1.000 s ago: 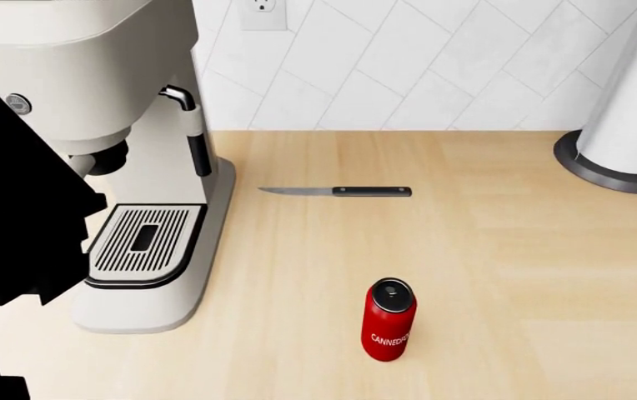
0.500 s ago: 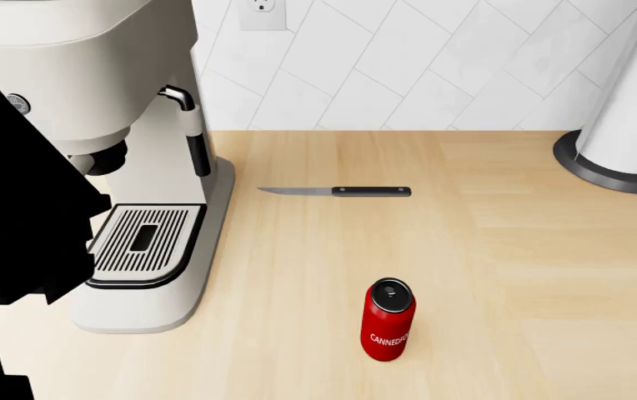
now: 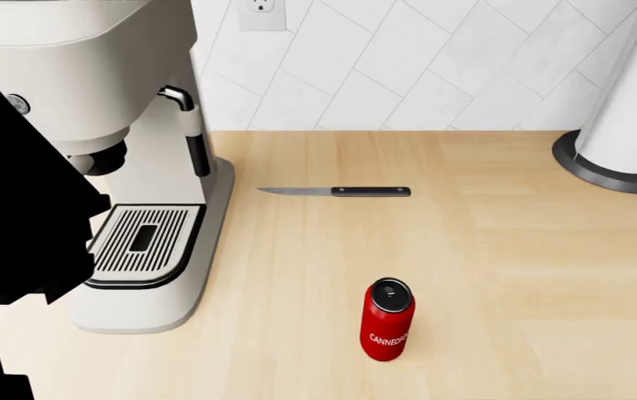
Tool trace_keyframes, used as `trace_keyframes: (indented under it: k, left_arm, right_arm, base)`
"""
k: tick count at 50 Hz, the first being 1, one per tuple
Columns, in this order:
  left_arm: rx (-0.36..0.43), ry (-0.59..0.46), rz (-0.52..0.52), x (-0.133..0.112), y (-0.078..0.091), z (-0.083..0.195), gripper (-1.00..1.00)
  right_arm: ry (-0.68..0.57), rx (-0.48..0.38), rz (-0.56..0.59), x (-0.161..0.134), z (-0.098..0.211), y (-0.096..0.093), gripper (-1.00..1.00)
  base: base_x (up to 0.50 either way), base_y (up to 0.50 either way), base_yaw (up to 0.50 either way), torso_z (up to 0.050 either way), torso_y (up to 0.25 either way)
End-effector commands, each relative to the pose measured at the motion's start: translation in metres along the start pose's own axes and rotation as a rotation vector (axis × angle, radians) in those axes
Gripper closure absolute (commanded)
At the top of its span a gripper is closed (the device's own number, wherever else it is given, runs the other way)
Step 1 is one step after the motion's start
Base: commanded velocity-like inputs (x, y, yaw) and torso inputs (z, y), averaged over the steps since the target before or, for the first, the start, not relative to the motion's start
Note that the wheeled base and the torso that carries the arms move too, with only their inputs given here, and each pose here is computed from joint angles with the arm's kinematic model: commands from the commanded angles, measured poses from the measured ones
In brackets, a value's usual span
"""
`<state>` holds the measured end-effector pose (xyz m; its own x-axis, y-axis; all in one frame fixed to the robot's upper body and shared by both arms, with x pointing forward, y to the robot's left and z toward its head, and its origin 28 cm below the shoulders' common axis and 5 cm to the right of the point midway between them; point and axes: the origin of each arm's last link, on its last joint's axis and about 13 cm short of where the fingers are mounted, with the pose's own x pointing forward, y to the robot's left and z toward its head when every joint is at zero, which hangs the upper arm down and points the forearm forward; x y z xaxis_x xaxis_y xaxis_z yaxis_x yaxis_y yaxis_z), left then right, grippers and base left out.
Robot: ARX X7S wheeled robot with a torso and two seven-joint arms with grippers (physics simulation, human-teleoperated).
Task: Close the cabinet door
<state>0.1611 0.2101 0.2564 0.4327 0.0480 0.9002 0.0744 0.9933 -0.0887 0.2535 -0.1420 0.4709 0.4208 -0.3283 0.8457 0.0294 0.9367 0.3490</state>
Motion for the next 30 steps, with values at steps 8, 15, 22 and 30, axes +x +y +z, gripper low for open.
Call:
trace_keyframes:
  k: [8, 15, 22, 30]
  left_arm:
    - [0.023, -0.010, 0.008, -0.002, 0.005, 0.007, -1.00]
    - [0.055, -0.027, 0.028, -0.002, 0.014, 0.016, -1.00]
    - [0.114, -0.052, 0.071, -0.004, 0.030, 0.035, -1.00]
    - [0.173, -0.085, 0.108, -0.005, 0.039, 0.053, -1.00]
  right_arm:
    - [0.126, 0.078, 0.265, 0.022, -0.029, 0.073, -1.00]
    - [0.137, 0.083, 0.305, 0.028, -0.034, 0.090, -1.00]
    - [0.139, 0.023, 0.332, 0.057, -0.040, 0.112, -1.00]
    - [0.149, -0.050, 0.405, 0.069, -0.047, 0.137, -1.00]
  base:
    - [0.00, 0.00, 0.00, 0.001, 0.000]
    - [0.00, 0.00, 0.00, 0.003, 0.000]
    - [0.00, 0.00, 0.01, 0.002, 0.000]
    - [0.01, 0.00, 0.01, 0.004, 0.000]
